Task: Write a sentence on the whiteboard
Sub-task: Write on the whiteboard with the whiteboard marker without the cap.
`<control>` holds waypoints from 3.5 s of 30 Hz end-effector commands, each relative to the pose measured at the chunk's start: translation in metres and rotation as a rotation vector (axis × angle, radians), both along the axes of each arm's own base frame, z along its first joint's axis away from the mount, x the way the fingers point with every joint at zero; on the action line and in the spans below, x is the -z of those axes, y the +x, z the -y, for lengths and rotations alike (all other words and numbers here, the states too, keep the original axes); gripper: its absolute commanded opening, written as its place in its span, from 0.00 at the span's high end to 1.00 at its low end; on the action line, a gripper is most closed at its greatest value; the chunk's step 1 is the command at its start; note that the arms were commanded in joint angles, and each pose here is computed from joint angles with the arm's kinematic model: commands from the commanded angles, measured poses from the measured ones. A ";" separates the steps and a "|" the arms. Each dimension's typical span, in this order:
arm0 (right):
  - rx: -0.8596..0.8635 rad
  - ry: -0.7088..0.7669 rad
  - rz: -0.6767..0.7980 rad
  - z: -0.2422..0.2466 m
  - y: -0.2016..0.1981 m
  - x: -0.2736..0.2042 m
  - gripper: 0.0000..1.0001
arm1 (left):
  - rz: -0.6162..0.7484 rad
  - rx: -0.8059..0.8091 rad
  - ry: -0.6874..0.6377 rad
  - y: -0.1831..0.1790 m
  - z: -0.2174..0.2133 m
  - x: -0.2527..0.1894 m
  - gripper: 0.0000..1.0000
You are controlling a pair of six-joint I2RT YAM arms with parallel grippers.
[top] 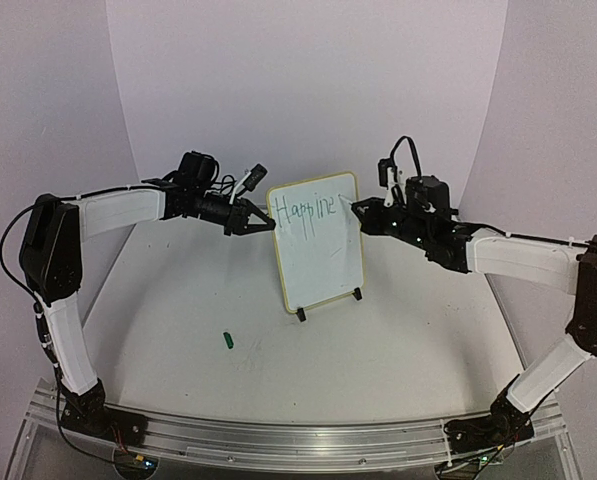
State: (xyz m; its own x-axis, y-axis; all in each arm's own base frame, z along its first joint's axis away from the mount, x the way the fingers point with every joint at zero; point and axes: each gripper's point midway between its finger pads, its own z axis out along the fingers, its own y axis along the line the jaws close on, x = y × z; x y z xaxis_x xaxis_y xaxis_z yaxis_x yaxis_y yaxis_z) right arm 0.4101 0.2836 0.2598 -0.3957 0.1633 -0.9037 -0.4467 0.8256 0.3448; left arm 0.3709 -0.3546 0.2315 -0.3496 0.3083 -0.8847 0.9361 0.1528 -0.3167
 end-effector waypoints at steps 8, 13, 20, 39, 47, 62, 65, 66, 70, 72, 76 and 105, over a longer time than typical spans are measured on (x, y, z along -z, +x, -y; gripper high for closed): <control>-0.041 -0.006 -0.001 -0.003 -0.005 0.008 1.00 | -0.033 0.016 0.035 -0.004 0.002 0.011 1.00; 0.014 -0.013 -0.003 0.006 -0.002 0.009 1.00 | -0.034 0.016 0.035 -0.004 0.001 0.011 1.00; 0.069 -0.031 -0.015 0.016 0.001 0.013 1.00 | -0.032 0.015 0.036 -0.004 0.001 0.011 1.00; -0.087 -0.002 -0.048 -0.006 -0.019 0.020 1.00 | -0.033 0.017 0.034 -0.004 0.001 0.010 1.00; -0.061 0.055 0.025 0.007 -0.030 -0.016 1.00 | -0.035 0.016 0.034 -0.004 0.001 0.011 1.00; 0.062 0.016 0.078 0.017 0.000 -0.032 1.00 | -0.036 0.016 0.036 -0.004 0.002 0.012 1.00; 0.066 0.010 0.089 0.017 0.003 -0.034 1.00 | -0.033 0.016 0.037 -0.004 0.001 0.012 1.00; 0.069 0.009 0.091 0.017 0.004 -0.034 1.00 | -0.033 0.016 0.037 -0.004 0.001 0.012 1.00; 0.075 -0.001 0.092 0.016 0.007 -0.033 1.00 | -0.033 0.017 0.037 -0.003 0.002 0.012 1.00; 0.075 -0.004 0.087 0.015 0.009 -0.030 1.00 | -0.037 0.017 0.038 -0.003 0.002 0.013 1.00; 0.074 -0.007 0.083 0.013 0.011 -0.028 1.00 | -0.037 0.017 0.038 -0.003 0.002 0.013 1.00; 0.132 -0.070 -0.007 0.029 0.005 0.016 1.00 | -0.038 0.016 0.041 -0.003 0.002 0.013 1.00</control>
